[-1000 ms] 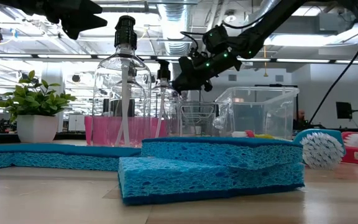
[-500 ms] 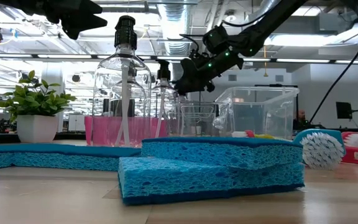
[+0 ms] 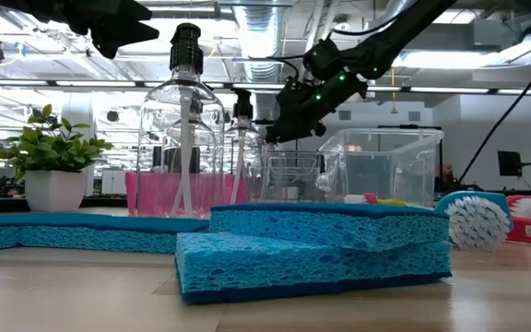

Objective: Pick & Place Kitchen Sink Supplies
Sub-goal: Put the soap dispenser into the left transparent bin

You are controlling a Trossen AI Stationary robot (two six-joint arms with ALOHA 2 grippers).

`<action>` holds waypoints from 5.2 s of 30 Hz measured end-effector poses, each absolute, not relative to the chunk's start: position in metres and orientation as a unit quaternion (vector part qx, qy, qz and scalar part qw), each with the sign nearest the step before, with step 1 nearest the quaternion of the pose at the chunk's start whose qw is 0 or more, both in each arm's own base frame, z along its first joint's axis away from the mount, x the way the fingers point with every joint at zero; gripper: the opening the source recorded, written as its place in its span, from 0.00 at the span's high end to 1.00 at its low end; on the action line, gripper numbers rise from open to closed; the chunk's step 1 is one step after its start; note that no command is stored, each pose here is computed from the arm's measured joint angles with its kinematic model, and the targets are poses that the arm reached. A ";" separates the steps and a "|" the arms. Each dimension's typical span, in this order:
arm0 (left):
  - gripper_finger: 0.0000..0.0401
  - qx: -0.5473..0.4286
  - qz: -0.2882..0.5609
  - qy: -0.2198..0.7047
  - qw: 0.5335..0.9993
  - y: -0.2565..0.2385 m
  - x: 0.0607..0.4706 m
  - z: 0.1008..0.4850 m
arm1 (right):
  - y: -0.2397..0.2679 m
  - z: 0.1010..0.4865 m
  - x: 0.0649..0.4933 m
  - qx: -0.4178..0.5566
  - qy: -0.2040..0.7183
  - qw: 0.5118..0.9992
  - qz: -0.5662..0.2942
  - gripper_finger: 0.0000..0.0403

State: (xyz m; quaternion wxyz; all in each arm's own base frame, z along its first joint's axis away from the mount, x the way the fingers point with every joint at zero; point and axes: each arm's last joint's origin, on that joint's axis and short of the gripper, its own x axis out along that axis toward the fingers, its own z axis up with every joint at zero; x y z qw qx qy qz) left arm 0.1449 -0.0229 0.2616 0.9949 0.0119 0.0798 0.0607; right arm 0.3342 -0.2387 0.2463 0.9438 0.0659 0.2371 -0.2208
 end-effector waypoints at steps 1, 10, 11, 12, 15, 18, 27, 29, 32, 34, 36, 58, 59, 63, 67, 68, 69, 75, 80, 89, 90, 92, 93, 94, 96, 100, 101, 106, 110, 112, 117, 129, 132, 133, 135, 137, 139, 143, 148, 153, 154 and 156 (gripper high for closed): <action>0.49 0.012 0.061 0.080 0.995 -0.023 0.145 0.262 | -0.239 0.246 0.334 0.065 0.241 0.943 -0.220 0.43; 0.49 0.012 0.061 0.080 0.995 -0.023 0.145 0.262 | -0.233 0.250 0.326 0.051 0.281 0.935 -0.209 0.43; 0.49 0.012 0.061 0.080 0.995 -0.023 0.145 0.262 | -0.231 0.252 0.323 0.049 0.289 0.933 -0.208 0.43; 0.49 0.012 0.061 0.080 0.995 -0.023 0.145 0.262 | -0.229 0.255 0.321 0.047 0.292 0.932 -0.210 0.43; 0.49 0.012 0.061 0.080 0.995 -0.023 0.145 0.262 | -0.223 0.269 0.311 0.047 0.298 0.929 -0.215 0.43; 0.49 0.012 0.061 0.080 0.995 -0.023 0.145 0.262 | -0.211 0.285 0.304 0.045 0.298 0.930 -0.208 0.43; 0.49 0.012 0.061 0.080 0.995 -0.023 0.145 0.262 | -0.150 0.318 0.305 0.019 0.287 0.951 -0.115 0.43; 0.49 0.012 0.061 0.080 0.995 -0.023 0.145 0.262 | -0.132 0.320 0.306 0.008 0.274 0.957 -0.093 0.43; 0.49 0.012 0.061 0.080 0.995 -0.023 0.145 0.262 | -0.105 0.314 0.304 -0.003 0.244 0.968 -0.063 0.43; 0.49 0.010 0.061 0.080 0.995 -0.023 0.145 0.262 | -0.090 0.307 0.299 0.010 0.220 0.974 -0.058 0.43; 0.49 0.010 0.061 0.080 0.995 -0.023 0.145 0.262 | -0.077 0.298 0.289 0.031 0.194 0.979 -0.062 0.43; 0.49 0.008 0.061 0.084 0.995 -0.023 0.146 0.260 | -0.012 0.228 0.251 -0.018 -0.003 0.999 -0.030 0.43; 0.49 0.008 0.061 0.085 0.994 -0.023 0.147 0.260 | -0.013 0.224 0.254 -0.017 -0.001 0.999 -0.030 0.43; 0.49 0.009 0.061 0.088 0.994 -0.023 0.148 0.259 | -0.016 0.213 0.268 -0.017 0.008 0.999 -0.035 0.43; 0.49 0.009 0.061 0.088 0.994 -0.024 0.148 0.259 | -0.020 0.210 0.284 -0.018 0.010 0.999 -0.041 0.43; 0.49 0.009 0.061 0.088 0.994 -0.024 0.148 0.259 | -0.022 0.210 0.289 -0.018 0.011 0.999 -0.045 0.43; 0.49 0.009 0.061 0.088 0.994 -0.024 0.148 0.259 | -0.023 0.209 0.293 -0.018 0.013 0.999 -0.049 0.43; 0.49 0.008 0.061 0.087 0.994 -0.024 0.148 0.259 | -0.033 0.202 0.313 -0.015 0.031 0.997 -0.064 0.43; 0.49 0.008 0.061 0.087 0.994 -0.024 0.148 0.259 | -0.039 0.199 0.322 0.001 0.036 0.997 -0.072 0.43; 0.49 0.008 0.061 0.087 0.994 -0.024 0.148 0.259 | -0.040 0.199 0.322 0.002 0.043 0.996 -0.073 0.39; 0.49 0.008 0.061 0.087 0.994 -0.024 0.148 0.259 | -0.040 0.199 0.322 0.002 0.043 0.996 -0.073 0.38; 0.49 0.008 0.061 0.087 0.994 -0.024 0.148 0.259 | -0.040 0.198 0.322 0.002 0.044 0.996 -0.074 0.37; 0.49 0.008 0.061 0.087 0.994 -0.024 0.148 0.259 | -0.040 0.198 0.322 -0.001 0.047 0.996 -0.074 0.37; 0.49 0.008 0.061 0.086 0.994 -0.024 0.148 0.260 | -0.041 0.197 0.322 -0.004 0.051 0.996 -0.075 0.37; 0.49 0.008 0.061 0.086 0.994 -0.024 0.148 0.260 | -0.042 0.196 0.322 -0.008 0.056 0.995 -0.076 0.37; 0.49 0.008 0.061 0.086 0.994 -0.024 0.148 0.260 | -0.042 0.196 0.322 -0.009 0.058 0.995 -0.076 0.37; 0.49 0.008 0.061 0.086 0.994 -0.024 0.148 0.260 | -0.042 0.196 0.322 -0.010 0.058 0.995 -0.076 0.37; 0.49 0.008 0.061 0.086 0.994 -0.024 0.148 0.260 | -0.042 0.196 0.322 -0.011 0.058 0.995 -0.075 0.37; 0.49 0.008 0.061 0.085 0.994 -0.024 0.148 0.260 | -0.044 0.196 0.322 -0.015 0.058 0.995 -0.077 0.37; 0.49 0.008 0.061 0.085 0.994 -0.024 0.148 0.260 | -0.045 0.196 0.323 -0.015 0.060 0.995 -0.079 0.37; 0.49 0.007 0.061 0.084 0.995 -0.024 0.148 0.260 | -0.049 0.202 0.328 -0.022 0.077 0.993 -0.082 0.37; 0.49 0.003 0.061 0.084 0.995 -0.024 0.148 0.260 | -0.049 0.210 0.337 -0.025 0.103 0.991 -0.077 0.37; 0.49 0.003 0.061 0.084 0.995 -0.024 0.148 0.260 | -0.048 0.209 0.337 -0.025 0.105 0.991 -0.075 0.37; 0.49 0.004 0.061 0.084 0.995 -0.024 0.148 0.260 | -0.048 0.209 0.337 -0.025 0.106 0.991 -0.075 0.37; 0.49 0.004 0.061 0.084 0.995 -0.024 0.148 0.260 | -0.047 0.209 0.337 -0.025 0.107 0.991 -0.075 0.37; 0.49 0.004 0.061 0.084 0.995 -0.024 0.148 0.260 | -0.048 0.209 0.337 -0.029 0.108 0.991 -0.075 0.37; 0.49 0.004 0.061 0.084 0.995 -0.024 0.148 0.260 | -0.048 0.209 0.337 -0.038 0.108 0.991 -0.076 0.37; 0.49 0.004 0.061 0.084 0.995 -0.024 0.148 0.260 | -0.048 0.210 0.337 -0.038 0.101 0.991 -0.078 0.37; 0.49 0.004 0.061 0.084 0.995 -0.024 0.148 0.260 | -0.049 0.210 0.337 -0.038 0.101 0.991 -0.079 0.37; 0.49 0.004 0.061 0.084 0.995 -0.024 0.148 0.260 | -0.055 0.210 0.336 -0.036 0.102 0.991 -0.075 0.37; 0.49 0.004 0.061 0.084 0.995 -0.024 0.148 0.260 | -0.057 0.210 0.336 -0.035 0.101 0.992 -0.070 0.37; 0.49 0.004 0.061 0.084 0.995 -0.024 0.148 0.260 | -0.059 0.210 0.335 -0.033 0.101 0.992 -0.062 0.37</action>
